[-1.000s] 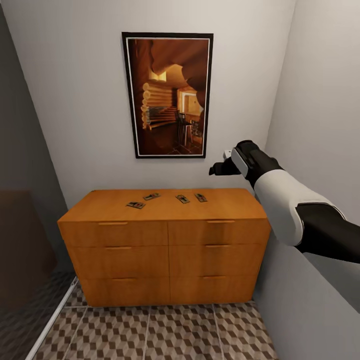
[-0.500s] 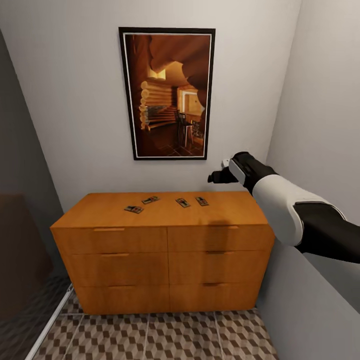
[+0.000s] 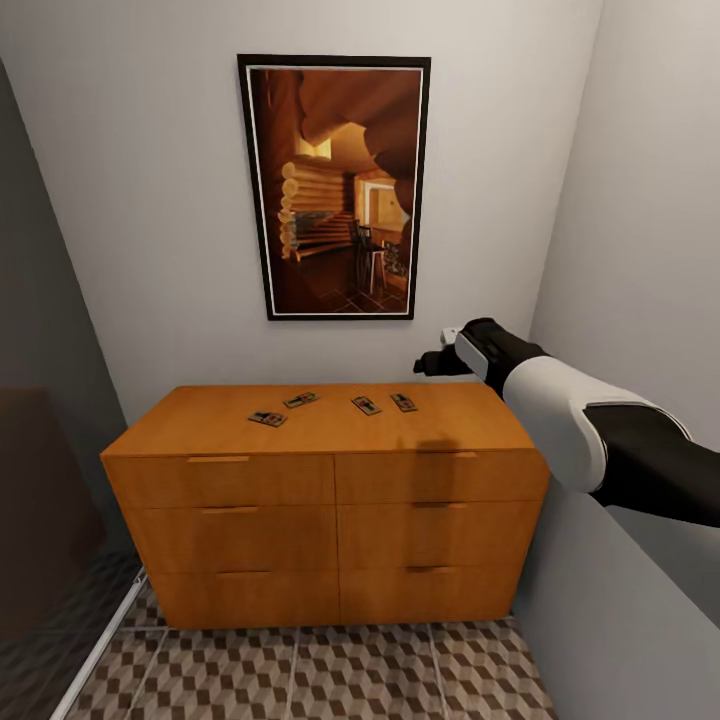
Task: Take the four mousetraps from the cabinet in the bathroom and place them on the bathroom floor. Make sure all four end up on the same floor surface, and ensure that at least two of them are either under or directly next to the same bathroom sink.
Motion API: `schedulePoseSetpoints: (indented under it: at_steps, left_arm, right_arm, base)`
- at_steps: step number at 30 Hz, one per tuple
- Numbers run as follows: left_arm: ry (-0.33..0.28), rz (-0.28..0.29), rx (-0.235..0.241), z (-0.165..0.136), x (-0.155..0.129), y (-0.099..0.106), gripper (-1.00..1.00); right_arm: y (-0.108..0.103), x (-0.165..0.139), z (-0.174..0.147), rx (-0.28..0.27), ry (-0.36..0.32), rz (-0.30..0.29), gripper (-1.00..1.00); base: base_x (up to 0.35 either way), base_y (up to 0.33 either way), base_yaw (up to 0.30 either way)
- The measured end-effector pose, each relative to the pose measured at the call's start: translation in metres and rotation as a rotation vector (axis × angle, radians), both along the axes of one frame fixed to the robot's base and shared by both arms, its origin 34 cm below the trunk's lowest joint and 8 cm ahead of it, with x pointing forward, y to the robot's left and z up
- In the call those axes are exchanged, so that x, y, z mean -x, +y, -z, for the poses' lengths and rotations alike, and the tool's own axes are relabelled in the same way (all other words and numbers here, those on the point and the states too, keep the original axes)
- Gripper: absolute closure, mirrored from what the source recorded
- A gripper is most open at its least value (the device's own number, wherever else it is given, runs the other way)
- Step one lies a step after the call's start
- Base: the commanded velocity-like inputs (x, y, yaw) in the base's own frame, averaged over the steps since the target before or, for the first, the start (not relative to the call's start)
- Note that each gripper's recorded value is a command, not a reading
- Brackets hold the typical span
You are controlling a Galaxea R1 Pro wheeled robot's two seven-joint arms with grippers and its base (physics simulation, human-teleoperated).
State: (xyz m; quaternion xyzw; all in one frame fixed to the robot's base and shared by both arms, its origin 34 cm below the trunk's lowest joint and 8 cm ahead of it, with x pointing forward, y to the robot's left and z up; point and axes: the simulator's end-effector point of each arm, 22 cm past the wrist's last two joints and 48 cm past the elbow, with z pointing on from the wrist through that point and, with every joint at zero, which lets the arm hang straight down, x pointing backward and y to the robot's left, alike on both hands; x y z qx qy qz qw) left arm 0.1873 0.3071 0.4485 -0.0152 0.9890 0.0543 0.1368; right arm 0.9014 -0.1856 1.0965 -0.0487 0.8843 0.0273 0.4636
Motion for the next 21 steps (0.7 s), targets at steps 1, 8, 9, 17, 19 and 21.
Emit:
schedulePoseSetpoints:
  at_steps: [1,8,9,17,19,21]
  left_arm:
    - [0.0,0.0,0.0,0.0,0.0,0.0,-1.0]
    - [0.002,-0.001,-0.001,0.0,0.001,0.0,-1.0]
    - [0.002,-0.001,-0.001,0.0,0.001,0.0,-1.0]
    - [0.003,-0.002,-0.001,0.0,0.001,0.0,-1.0]
    - [0.003,-0.002,0.0,0.0,0.001,0.0,-1.0]
    - [0.004,-0.002,0.0,0.0,0.002,0.0,-1.0]
  right_arm:
    - [0.0,0.0,0.001,0.0,0.0,0.0,-1.0]
    - [0.001,0.0,0.007,-0.002,0.003,-0.001,-1.0]
    - [0.001,0.0,0.008,-0.002,0.003,-0.001,-1.0]
    - [0.001,0.001,0.011,-0.002,0.005,-0.002,-1.0]
    - [0.001,0.002,0.016,-0.003,0.011,-0.002,-1.0]
    - [0.002,0.003,0.022,-0.004,0.019,-0.004,-1.0]
  base:
    - [0.0,0.0,0.0]
    - [0.0,0.0,0.0]
    - [0.0,0.0,0.0]
    - [0.0,0.0,0.0]
    - [0.002,0.0,0.0]
    - [0.01,0.0,0.0]
